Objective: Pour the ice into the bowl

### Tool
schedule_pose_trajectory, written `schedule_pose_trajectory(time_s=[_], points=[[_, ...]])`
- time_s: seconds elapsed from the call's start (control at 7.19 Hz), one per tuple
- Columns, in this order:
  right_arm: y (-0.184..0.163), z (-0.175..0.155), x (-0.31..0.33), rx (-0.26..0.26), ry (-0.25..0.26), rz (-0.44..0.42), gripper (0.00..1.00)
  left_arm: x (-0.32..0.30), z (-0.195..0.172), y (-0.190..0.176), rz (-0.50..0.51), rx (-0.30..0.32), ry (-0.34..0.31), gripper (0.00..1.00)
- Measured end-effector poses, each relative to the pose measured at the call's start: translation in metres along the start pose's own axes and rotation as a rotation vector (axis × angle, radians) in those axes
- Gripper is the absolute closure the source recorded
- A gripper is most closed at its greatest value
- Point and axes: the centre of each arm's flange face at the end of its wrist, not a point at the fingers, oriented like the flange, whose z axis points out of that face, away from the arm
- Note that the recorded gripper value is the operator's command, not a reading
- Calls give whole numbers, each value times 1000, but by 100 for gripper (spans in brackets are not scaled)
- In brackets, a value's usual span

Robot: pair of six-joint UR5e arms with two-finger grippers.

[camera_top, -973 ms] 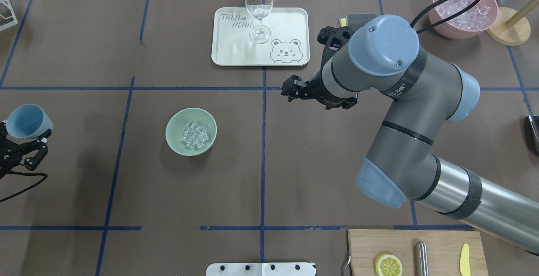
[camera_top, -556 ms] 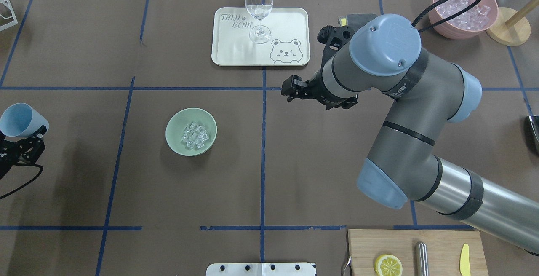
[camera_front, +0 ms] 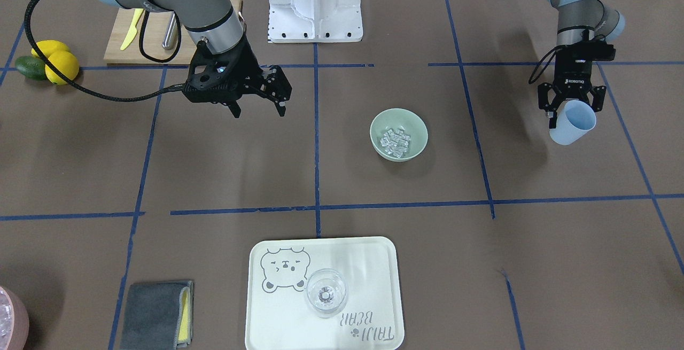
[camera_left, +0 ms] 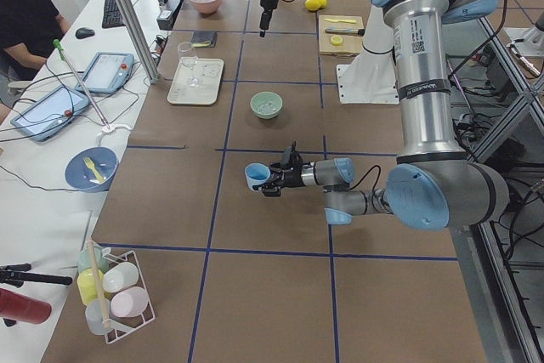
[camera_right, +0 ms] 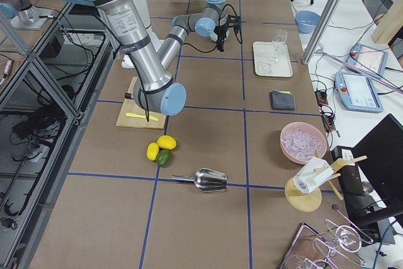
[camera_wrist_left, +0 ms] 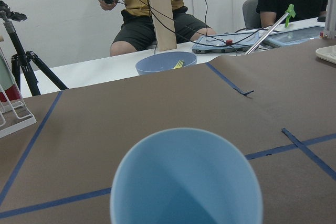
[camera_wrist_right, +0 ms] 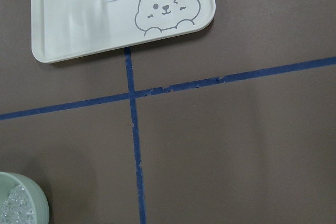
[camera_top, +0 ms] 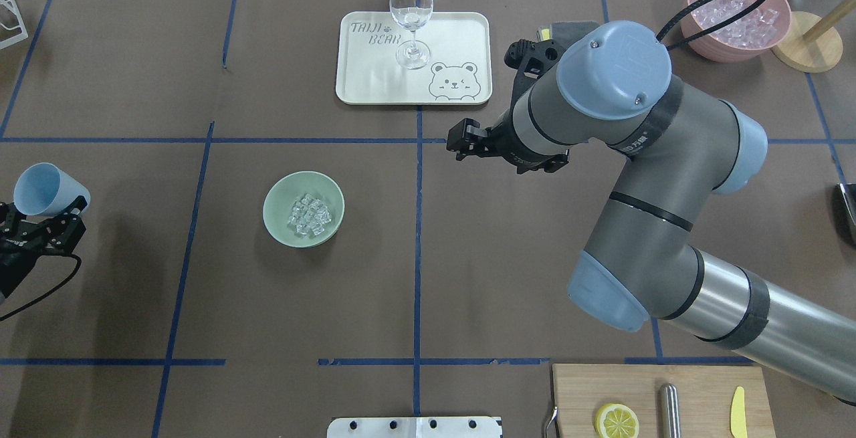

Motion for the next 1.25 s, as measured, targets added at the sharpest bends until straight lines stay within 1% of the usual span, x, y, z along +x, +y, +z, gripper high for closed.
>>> schedule_pose_trajectory(time_s=[0.14, 0.28, 0.42, 0.69, 0.83, 0.97, 1.11, 1.25], points=[[0, 0, 0, 0, -1, 0, 0, 4, 1, 2, -12, -2, 4, 98], [0, -1, 0, 0, -2, -1, 0, 5, 2, 3, -16, -5, 7, 75], [1, -2, -1, 1, -4, -1, 0, 7, 2, 6, -10, -13, 7, 69], [1, -3, -1, 1, -5, -2, 0, 9, 3, 12, 16, -35, 0, 36], [1, -3, -1, 1, -5, -2, 0, 10, 2, 14, 21, -40, 0, 31], [1, -3, 0, 1, -4, -1, 0, 11, 2, 15, 22, -43, 1, 8], [1, -3, -1, 1, -4, -1, 0, 12, 2, 15, 20, -45, 3, 0], [1, -3, -1, 1, -5, -2, 0, 12, 2, 16, 14, -46, 5, 0]])
